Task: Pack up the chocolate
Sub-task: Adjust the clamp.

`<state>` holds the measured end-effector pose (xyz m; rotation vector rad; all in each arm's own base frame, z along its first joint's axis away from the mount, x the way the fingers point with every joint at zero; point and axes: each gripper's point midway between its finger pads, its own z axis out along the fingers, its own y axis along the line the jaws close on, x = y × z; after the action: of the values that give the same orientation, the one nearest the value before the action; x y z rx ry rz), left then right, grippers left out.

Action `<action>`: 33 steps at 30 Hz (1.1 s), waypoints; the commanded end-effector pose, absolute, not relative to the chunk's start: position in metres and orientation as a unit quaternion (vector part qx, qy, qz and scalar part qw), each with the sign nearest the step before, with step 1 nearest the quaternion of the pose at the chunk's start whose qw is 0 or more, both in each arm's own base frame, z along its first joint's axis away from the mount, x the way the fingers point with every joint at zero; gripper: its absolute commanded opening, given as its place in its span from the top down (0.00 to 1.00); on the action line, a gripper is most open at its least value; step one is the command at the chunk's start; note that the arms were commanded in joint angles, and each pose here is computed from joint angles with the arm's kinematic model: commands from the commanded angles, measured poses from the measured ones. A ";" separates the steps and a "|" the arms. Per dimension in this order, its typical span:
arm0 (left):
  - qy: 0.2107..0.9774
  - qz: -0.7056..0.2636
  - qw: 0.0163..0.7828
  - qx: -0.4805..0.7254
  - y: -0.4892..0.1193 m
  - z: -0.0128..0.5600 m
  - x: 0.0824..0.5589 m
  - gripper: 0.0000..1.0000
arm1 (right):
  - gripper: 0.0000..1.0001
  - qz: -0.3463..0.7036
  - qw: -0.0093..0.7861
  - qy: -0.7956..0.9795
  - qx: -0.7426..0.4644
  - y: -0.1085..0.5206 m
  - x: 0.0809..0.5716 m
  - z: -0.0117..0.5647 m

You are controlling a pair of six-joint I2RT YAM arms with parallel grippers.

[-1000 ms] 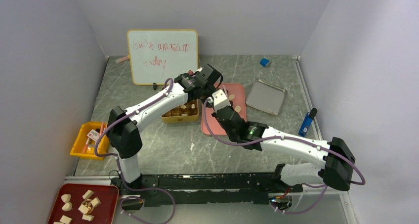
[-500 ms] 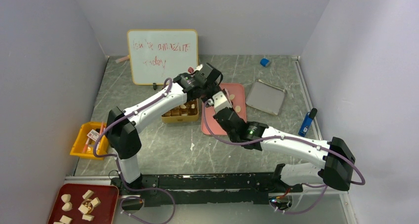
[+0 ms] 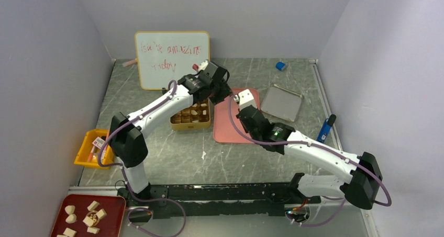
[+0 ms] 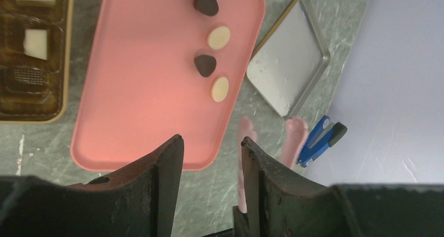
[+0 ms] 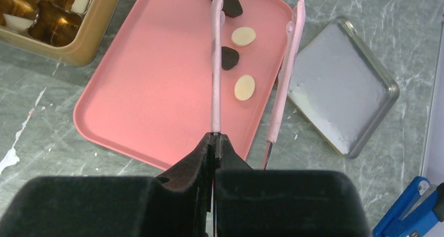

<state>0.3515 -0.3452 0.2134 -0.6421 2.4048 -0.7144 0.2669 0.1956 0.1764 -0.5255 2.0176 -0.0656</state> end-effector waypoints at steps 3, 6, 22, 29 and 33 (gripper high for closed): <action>0.865 -0.291 0.323 -0.250 -0.324 0.247 0.365 0.51 | 1.00 0.026 0.517 0.840 -0.165 0.190 0.277 0.212; 0.860 -0.292 0.330 -0.256 -0.317 0.248 0.368 0.51 | 1.00 0.029 0.511 0.844 -0.162 0.187 0.280 0.213; 0.855 -0.283 0.344 -0.266 -0.292 0.243 0.369 0.52 | 1.00 0.048 0.489 0.859 -0.147 0.191 0.289 0.214; 0.860 -0.274 0.340 -0.265 -0.286 0.235 0.367 0.52 | 0.93 0.061 0.489 0.858 -0.147 0.198 0.293 0.214; 0.861 -0.269 0.340 -0.266 -0.281 0.235 0.368 0.53 | 1.00 0.068 0.488 0.858 -0.147 0.201 0.296 0.215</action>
<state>0.3666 -0.2898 0.2128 -0.7043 2.2988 -0.6769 0.2846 0.1894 0.1865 -0.4045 2.1487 0.0907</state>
